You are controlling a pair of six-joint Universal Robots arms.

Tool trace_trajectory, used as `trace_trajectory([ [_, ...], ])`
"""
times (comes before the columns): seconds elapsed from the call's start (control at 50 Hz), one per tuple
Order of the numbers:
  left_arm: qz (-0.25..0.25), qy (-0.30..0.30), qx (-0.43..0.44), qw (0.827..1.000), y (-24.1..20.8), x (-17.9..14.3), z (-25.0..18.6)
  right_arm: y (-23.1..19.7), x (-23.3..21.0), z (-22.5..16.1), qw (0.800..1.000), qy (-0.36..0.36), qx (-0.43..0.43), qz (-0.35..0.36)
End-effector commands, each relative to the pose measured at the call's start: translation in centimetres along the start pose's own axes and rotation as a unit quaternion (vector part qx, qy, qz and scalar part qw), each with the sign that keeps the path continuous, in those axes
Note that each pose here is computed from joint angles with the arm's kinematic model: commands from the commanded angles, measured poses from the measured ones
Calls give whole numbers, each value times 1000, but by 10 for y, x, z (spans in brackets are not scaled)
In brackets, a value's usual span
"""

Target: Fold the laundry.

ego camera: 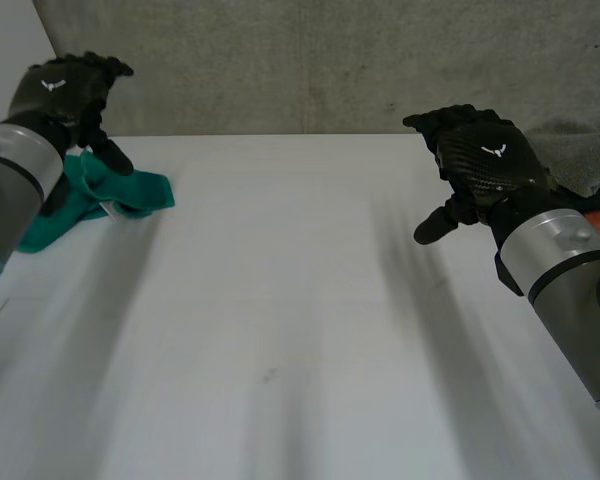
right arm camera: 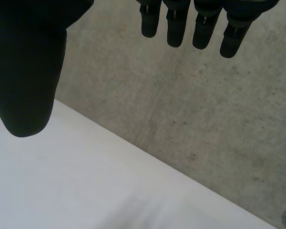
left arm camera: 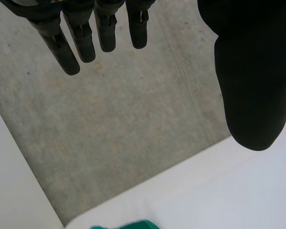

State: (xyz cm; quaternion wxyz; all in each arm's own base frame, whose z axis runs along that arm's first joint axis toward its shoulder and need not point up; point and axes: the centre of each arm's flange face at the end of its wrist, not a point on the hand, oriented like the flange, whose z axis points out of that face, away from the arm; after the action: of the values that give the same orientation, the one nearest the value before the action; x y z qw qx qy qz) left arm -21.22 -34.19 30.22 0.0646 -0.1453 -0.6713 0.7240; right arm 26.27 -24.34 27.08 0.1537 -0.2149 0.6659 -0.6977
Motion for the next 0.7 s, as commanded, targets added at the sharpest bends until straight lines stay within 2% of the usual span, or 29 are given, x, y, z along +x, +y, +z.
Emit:
trace_trajectory([
  [0.02, 30, 2, 23, 999, -2, -20, 34, 0, -2, 3, 1000, -8, 19, 7],
  [0.08, 58, 4, 26, 998, 7, -26, 53, 0, -1, 3, 1000, -6, 20, 7],
  [0.22, 140, -3, -53, 989, 64, -47, 95, 3, 2, 5, 1000, -3, 16, 5],
  [0.32, 212, -12, -101, 972, 119, -67, 122, 9, 5, 9, 1000, 1, 8, 2],
  [0.54, 353, -4, -78, 932, 185, -96, 151, 20, 2, 12, 1000, -11, -7, -9],
  [0.7, 412, -10, -62, 909, 208, -121, 157, 25, 3, 15, 1000, -12, -14, -14],
])
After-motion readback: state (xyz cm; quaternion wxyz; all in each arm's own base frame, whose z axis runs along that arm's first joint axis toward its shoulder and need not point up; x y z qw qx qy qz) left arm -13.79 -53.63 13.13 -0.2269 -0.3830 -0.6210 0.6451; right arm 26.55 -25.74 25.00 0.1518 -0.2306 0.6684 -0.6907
